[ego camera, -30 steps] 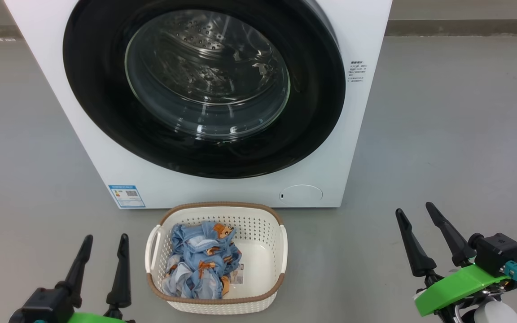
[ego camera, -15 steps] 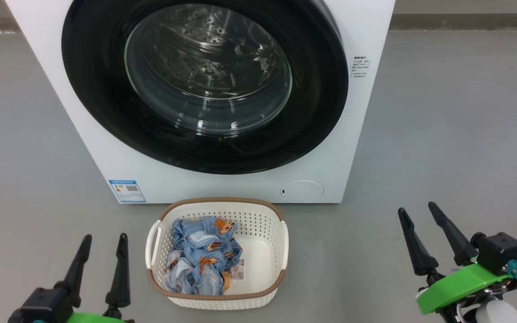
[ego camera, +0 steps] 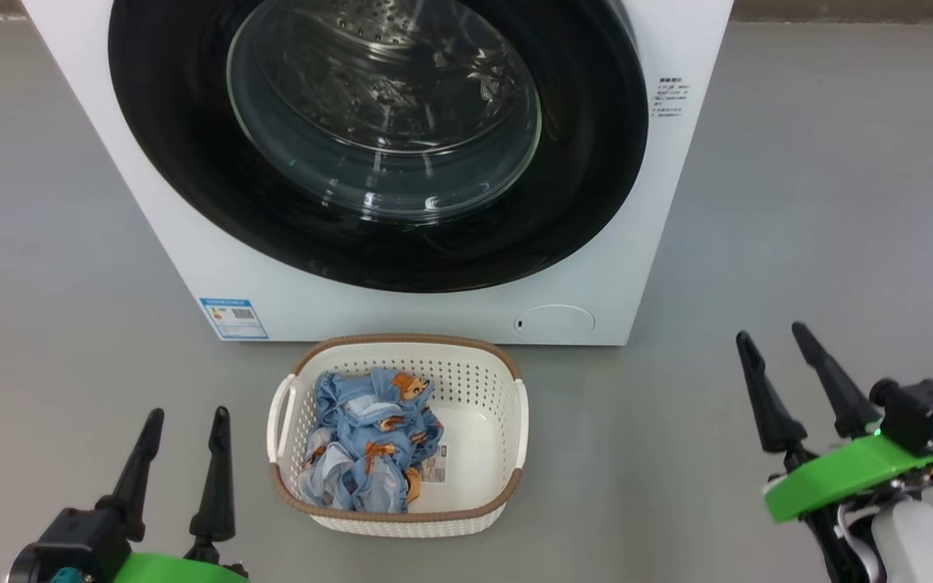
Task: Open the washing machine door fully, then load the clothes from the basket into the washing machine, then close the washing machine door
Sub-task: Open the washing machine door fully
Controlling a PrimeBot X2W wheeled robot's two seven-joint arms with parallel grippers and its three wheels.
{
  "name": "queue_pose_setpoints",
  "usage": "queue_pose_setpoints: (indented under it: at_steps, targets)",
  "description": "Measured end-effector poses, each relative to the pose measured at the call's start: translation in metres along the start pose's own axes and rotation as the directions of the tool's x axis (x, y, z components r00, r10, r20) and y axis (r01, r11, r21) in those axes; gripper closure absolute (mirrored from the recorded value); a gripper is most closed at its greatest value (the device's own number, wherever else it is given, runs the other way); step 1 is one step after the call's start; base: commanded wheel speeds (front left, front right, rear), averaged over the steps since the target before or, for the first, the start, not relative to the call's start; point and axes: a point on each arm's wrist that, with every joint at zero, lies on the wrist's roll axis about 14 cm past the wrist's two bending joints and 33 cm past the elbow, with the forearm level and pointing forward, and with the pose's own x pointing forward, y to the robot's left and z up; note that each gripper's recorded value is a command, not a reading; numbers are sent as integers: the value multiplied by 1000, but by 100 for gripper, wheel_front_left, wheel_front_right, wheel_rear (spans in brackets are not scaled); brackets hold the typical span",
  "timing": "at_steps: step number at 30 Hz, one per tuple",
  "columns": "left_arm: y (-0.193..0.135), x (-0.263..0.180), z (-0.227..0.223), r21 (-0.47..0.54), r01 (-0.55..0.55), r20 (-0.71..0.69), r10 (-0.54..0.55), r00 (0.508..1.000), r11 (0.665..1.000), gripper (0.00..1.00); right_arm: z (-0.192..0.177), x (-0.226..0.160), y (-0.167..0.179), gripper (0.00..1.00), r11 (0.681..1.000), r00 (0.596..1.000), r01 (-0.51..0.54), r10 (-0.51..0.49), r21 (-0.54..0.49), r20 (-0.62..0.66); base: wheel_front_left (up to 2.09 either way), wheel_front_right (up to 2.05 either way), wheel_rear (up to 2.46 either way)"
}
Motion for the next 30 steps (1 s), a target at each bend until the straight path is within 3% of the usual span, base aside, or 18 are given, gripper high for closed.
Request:
queue_pose_setpoints:
  at_steps: [7, 8, 9, 11, 12, 17, 24, 30]
  targets:
    - [2, 2, -3, 11, -3, -9, 3, 1000, 1000, 0, 7, 18, -1, 3, 1000, 1000, -12, 12, -1, 19, 0, 0, 0]
    - [2, 2, -3, 11, -3, -9, 3, 1000, 1000, 0, 7, 18, -1, 20, 1000, 1000, -12, 12, -1, 19, 0, 0, 0]
    - [2, 5, -3, 12, -2, -7, 2, 1000, 1000, 0, 8, 22, -2, 62, 1000, 1000, -13, 12, 7, 23, 0, 0, 0]
    - [2, 8, -1, 13, 0, -1, 0, 1000, 1000, 0, 10, 29, -4, 95, 1000, 999, -10, 10, 16, 31, 0, 0, 0]
    - [2, 9, -2, 14, 0, -2, 0, 1000, 1000, 0, 12, 32, -6, 100, 1000, 999, -8, 7, 18, 37, 0, 0, 0]
    - [5, 14, -7, 16, -5, -13, 5, 1000, 1000, 0, 22, 48, -19, 100, 998, 997, 17, -21, 61, 70, 0, 0, 0]
    - [9, 21, -12, 20, -11, -25, 11, 1000, 1000, 0, 32, 73, -31, 100, 975, 992, 36, -61, 219, 110, 0, 0, 0]
    - [12, 26, -15, 20, -18, -30, 18, 999, 1000, 0, 42, 96, -45, 100, 964, 988, 40, -77, 263, 130, 0, 0, 0]
